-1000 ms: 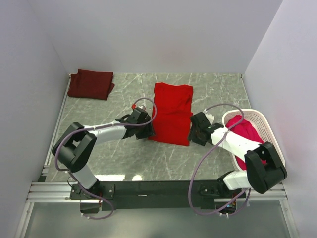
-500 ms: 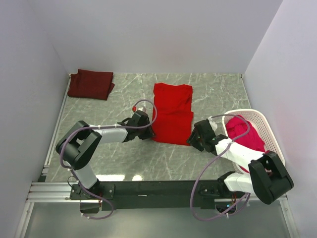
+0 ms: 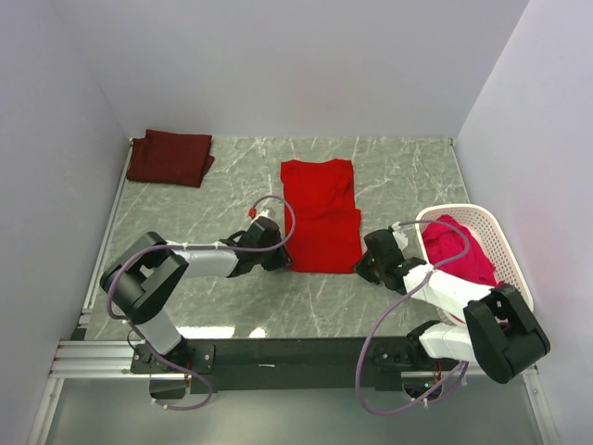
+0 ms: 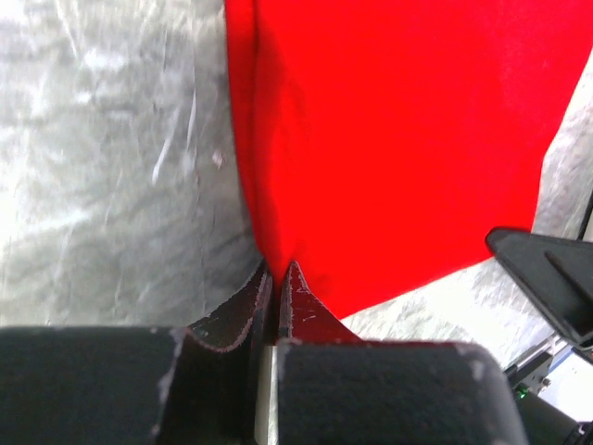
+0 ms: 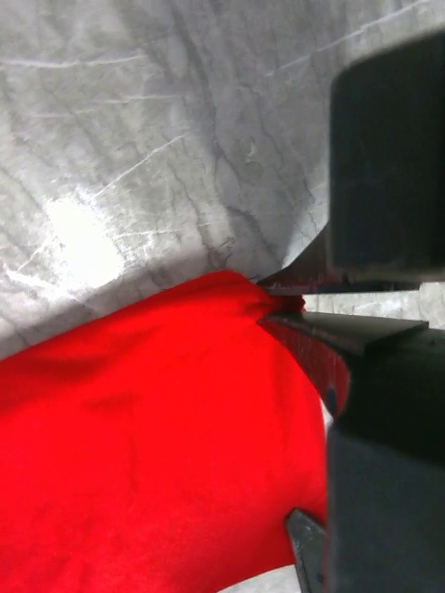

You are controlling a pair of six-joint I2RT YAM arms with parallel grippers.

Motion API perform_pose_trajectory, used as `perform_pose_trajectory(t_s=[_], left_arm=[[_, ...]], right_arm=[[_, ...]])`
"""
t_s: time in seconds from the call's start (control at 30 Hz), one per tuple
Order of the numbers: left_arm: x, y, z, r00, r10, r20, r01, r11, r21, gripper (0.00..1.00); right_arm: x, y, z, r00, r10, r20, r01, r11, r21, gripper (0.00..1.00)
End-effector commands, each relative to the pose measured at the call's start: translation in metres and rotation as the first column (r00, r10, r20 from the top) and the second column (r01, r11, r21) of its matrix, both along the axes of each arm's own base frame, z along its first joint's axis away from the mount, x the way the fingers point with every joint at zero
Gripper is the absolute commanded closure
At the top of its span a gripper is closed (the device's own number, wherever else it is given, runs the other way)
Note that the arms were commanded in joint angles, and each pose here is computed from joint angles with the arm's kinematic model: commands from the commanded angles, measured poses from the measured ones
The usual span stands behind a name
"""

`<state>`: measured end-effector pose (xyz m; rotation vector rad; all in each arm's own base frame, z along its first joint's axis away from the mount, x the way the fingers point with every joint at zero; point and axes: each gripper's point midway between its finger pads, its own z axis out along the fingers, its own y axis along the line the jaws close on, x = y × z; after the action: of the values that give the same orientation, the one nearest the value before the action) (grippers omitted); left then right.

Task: Fold and stack the t-shirts
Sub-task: Fold the tshirt

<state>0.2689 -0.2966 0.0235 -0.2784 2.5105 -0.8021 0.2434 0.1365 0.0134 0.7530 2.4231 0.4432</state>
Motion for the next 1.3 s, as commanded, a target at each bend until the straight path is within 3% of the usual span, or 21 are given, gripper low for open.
perform_pose_trajectory(t_s=[0.0,0.03,0.23,0.47,0.6,0.7,0.77,0.93,1.27], left_arm=[[-0.022,0.020,-0.016,0.998,0.001,-0.061,0.003,0.997,0.078,0.99],[-0.023,0.020,-0.013,0.998,-0.003,-0.055,0.008,0.997,0.075,0.99],[-0.050,0.024,0.008,0.998,-0.049,-0.035,0.051,0.998,0.046,0.99],[-0.133,0.030,0.029,0.988,-0.130,-0.081,0.132,0.991,0.016,0.99],[-0.138,0.042,0.055,0.996,-0.077,-0.051,0.077,0.997,-0.003,0.99],[-0.109,0.047,0.092,0.997,0.001,0.072,0.001,1.000,-0.026,0.99],[-0.081,0.051,0.109,0.994,0.028,0.108,-0.025,0.999,-0.033,0.99],[-0.008,0.056,0.132,0.979,0.082,0.186,-0.075,0.996,-0.039,0.99],[0.112,0.055,0.130,0.966,0.160,0.201,-0.151,0.987,-0.059,0.99]], right_arm=[[-0.016,-0.020,-0.019,0.998,-0.022,-0.059,0.016,0.995,-0.097,0.92],[-0.017,-0.020,-0.018,0.998,-0.016,-0.061,0.010,0.995,-0.100,1.00],[-0.035,-0.001,0.012,0.993,0.116,-0.012,-0.117,0.984,-0.137,1.00],[-0.107,0.030,0.045,0.960,0.280,0.016,-0.278,0.958,-0.072,1.00],[-0.101,0.028,0.086,0.957,0.269,0.108,-0.261,0.962,-0.076,1.00],[-0.076,0.032,0.116,0.943,0.277,0.183,-0.255,0.957,-0.138,1.00],[-0.058,0.039,0.117,0.931,0.328,0.161,-0.293,0.934,-0.205,1.00],[0.010,0.055,0.141,0.918,0.340,0.206,-0.294,0.929,-0.223,1.00],[0.138,0.064,0.158,0.920,0.329,0.213,-0.266,0.923,-0.277,1.00]])
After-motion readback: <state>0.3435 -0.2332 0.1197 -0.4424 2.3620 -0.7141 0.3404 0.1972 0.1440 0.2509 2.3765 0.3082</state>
